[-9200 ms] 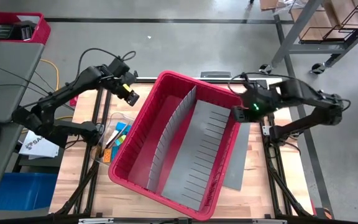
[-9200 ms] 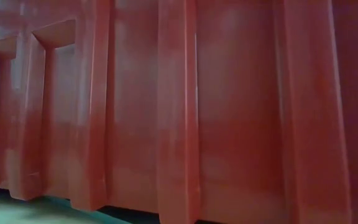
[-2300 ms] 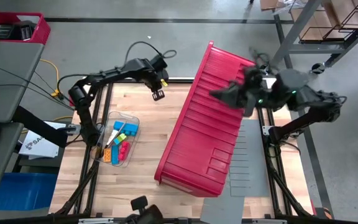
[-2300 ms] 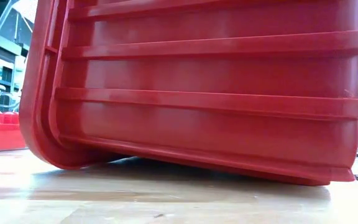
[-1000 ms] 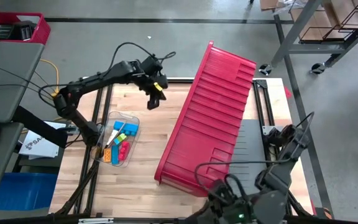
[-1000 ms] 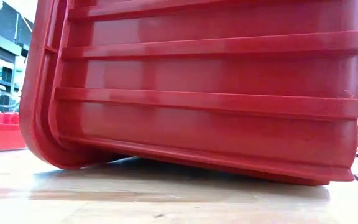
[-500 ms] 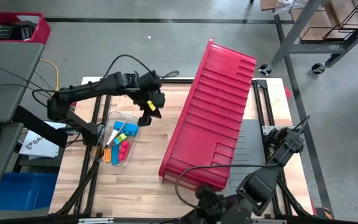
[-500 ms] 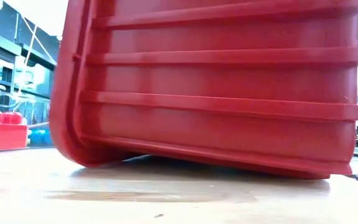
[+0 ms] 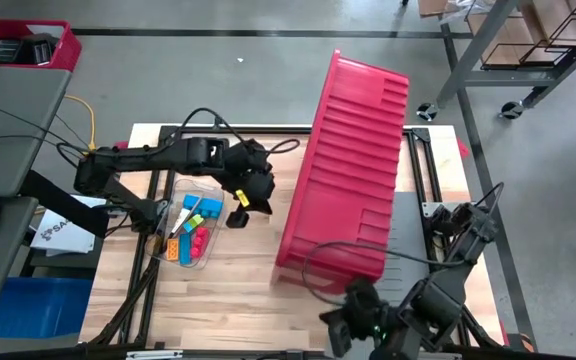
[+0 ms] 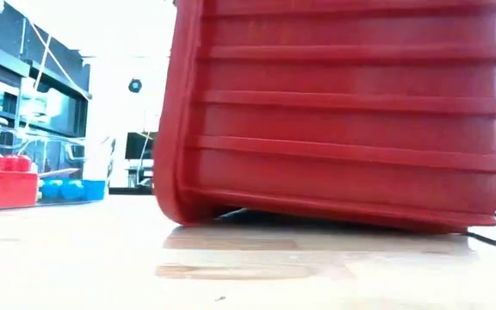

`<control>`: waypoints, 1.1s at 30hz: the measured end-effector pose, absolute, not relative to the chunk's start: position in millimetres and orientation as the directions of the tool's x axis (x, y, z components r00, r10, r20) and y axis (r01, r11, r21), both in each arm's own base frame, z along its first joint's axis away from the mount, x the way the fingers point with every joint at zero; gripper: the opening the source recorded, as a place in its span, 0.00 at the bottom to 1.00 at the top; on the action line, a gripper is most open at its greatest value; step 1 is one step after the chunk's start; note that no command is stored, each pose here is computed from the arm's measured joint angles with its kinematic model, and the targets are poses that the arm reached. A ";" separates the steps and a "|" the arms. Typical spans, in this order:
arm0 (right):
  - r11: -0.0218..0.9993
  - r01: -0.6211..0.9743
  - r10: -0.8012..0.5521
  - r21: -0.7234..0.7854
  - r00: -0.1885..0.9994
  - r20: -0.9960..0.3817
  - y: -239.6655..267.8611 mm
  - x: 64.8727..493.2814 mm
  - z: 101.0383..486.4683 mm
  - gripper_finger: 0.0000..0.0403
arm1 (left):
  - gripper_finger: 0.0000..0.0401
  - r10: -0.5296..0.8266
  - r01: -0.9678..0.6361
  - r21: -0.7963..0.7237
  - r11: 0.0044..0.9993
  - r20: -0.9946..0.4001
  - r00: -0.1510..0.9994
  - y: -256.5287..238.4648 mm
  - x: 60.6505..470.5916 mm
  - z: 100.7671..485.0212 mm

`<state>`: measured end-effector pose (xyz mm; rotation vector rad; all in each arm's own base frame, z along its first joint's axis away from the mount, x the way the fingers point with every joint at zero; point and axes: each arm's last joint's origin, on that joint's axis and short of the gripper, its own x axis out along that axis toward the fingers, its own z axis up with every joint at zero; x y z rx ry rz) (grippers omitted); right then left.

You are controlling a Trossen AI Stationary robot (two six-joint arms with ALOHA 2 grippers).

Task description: Sort Items/Unsort Items

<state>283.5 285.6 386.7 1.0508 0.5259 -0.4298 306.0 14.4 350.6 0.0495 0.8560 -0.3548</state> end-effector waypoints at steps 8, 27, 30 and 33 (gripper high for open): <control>0.398 0.647 -0.194 0.650 0.752 -0.630 270.5 280.2 383.3 0.00 | 0.00 -0.318 0.382 -0.047 0.923 -0.650 0.690 -3.4 316.9 360.4; 0.278 0.746 -0.284 0.605 0.666 -0.690 246.7 252.4 392.7 0.00 | 0.00 -0.092 0.136 0.079 0.988 -0.416 0.905 1.3 341.9 380.9; 0.258 0.735 -0.282 0.628 0.678 -0.678 241.0 254.8 397.6 0.00 | 0.00 -0.012 0.020 0.016 1.000 -0.405 0.914 32.9 344.9 379.0; 0.249 0.719 -0.277 0.648 0.695 -0.664 239.2 258.2 400.4 0.00 | 0.00 -0.019 -0.032 -0.125 0.992 -0.388 0.921 68.7 345.9 361.9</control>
